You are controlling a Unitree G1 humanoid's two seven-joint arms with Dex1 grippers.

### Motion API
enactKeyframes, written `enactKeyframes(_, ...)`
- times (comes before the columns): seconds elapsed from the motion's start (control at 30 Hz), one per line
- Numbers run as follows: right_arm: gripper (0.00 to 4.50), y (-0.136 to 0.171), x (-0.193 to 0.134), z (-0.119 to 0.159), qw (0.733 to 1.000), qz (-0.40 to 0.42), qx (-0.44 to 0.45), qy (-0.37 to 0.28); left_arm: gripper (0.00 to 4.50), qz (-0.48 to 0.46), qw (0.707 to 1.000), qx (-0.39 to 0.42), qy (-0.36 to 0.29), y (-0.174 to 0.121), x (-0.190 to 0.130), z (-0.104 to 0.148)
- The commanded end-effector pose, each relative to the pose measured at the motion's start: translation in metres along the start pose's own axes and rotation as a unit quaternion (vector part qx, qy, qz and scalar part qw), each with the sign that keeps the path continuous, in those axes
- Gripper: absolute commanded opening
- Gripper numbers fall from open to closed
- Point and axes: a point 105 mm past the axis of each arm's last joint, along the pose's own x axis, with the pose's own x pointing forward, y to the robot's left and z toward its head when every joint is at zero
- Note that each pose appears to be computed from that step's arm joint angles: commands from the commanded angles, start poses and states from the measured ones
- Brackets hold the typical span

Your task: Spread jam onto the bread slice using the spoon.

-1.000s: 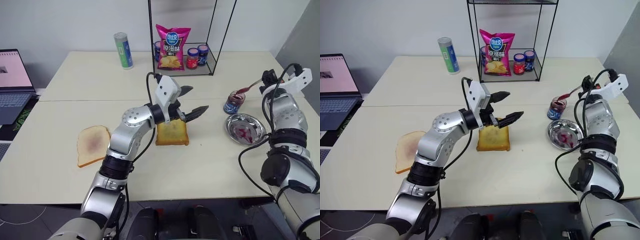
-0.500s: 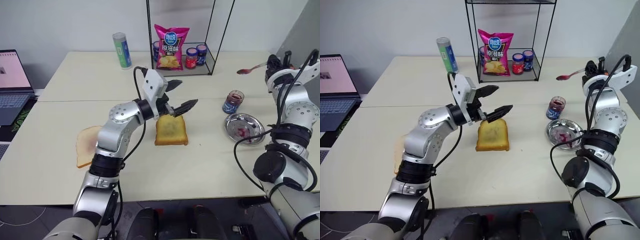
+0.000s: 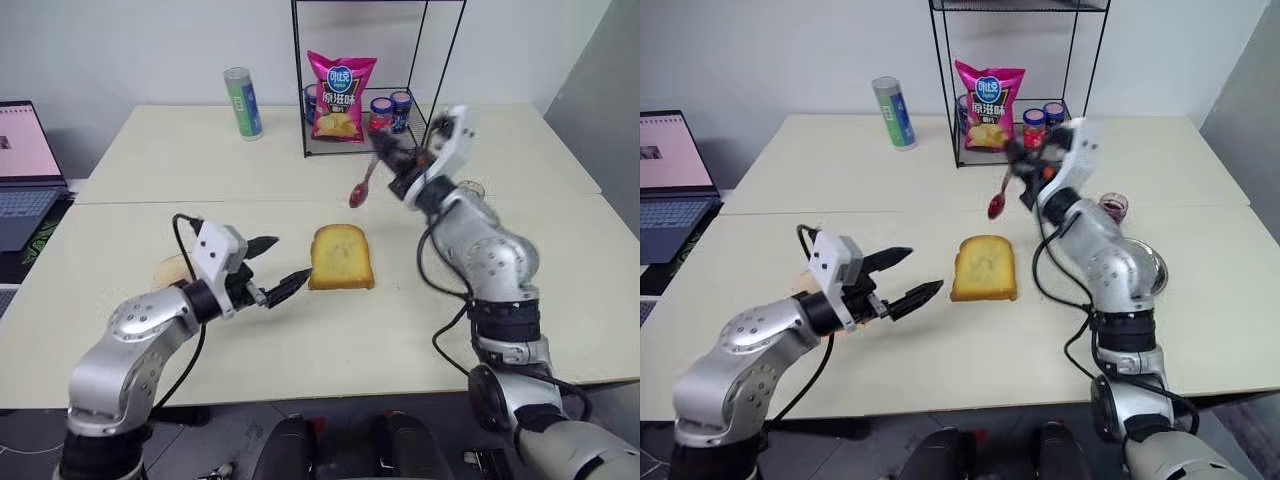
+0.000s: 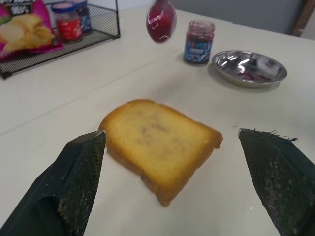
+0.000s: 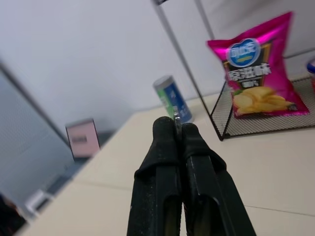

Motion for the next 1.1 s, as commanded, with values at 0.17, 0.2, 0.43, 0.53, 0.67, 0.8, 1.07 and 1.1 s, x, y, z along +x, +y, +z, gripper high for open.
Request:
enactKeyframes(0.17,0.07,0.059,-0.004,-0.016,0.968,0.142,-0.204,-0.018,4.5,0.02,1.0,0.001,-0.019,-0.011,-0.006,0.009)
enactKeyframes(0.2,0.07,0.063,-0.005,-0.02,0.961,0.155,-0.228,-0.02,4.5,0.021,1.0,0.0,-0.019,-0.012,-0.006,0.008)
enactKeyframes(0.43,0.07,0.073,-0.007,-0.035,0.923,0.206,-0.323,-0.036,4.5,0.026,0.999,-0.007,-0.017,-0.014,-0.007,0.006)
enactKeyframes(0.53,0.07,0.075,-0.006,-0.037,0.916,0.215,-0.336,-0.043,4.5,0.028,0.999,-0.008,-0.016,-0.014,-0.007,0.006)
enactKeyframes(0.67,0.07,0.062,-0.005,-0.063,0.922,0.2,-0.331,-0.023,4.5,0.032,0.999,-0.009,-0.017,-0.013,-0.008,0.005)
enactKeyframes(0.8,0.07,0.049,-0.001,-0.079,0.932,0.176,-0.318,-0.011,4.5,0.031,0.999,-0.01,-0.017,-0.013,-0.007,0.006)
enactKeyframes(1.07,0.07,0.027,-0.002,-0.09,0.94,0.143,-0.311,0.002,4.5,0.024,0.999,-0.006,-0.019,-0.012,-0.003,0.008)
enactKeyframes(1.1,0.07,0.025,0.0,-0.081,0.94,0.136,-0.312,-0.008,4.5,0.024,0.999,-0.006,-0.019,-0.012,-0.003,0.008)
